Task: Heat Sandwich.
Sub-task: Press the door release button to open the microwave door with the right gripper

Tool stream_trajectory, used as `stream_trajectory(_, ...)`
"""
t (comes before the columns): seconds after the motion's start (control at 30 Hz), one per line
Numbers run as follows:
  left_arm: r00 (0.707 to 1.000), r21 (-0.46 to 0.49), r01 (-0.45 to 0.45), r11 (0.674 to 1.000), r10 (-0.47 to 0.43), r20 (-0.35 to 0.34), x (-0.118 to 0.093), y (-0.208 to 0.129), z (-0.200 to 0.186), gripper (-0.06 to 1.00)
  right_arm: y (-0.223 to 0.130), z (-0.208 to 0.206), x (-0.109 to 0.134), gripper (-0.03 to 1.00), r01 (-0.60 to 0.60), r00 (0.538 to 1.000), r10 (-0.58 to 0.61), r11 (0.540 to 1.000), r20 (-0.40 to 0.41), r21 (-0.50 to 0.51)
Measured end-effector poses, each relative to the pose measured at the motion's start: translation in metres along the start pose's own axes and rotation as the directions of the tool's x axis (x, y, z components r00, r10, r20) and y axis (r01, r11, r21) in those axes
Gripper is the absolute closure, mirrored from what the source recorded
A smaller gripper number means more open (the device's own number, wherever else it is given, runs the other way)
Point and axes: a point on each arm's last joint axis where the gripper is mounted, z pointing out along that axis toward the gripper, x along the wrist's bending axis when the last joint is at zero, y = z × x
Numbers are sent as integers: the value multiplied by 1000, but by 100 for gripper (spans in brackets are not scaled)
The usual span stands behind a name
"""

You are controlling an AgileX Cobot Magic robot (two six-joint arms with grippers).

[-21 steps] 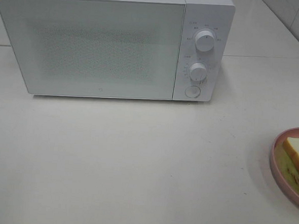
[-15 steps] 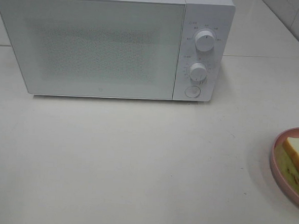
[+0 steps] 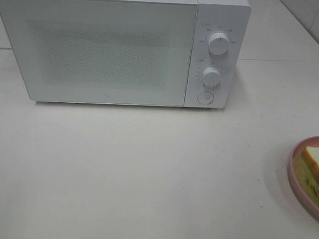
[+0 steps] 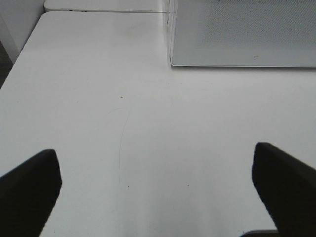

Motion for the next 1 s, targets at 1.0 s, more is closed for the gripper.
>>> stream_trajectory(1.0,1000,0,1,1000,-1,0,0,0,0,-3,0,0,0,22,0,1000,0,1000,0,0)
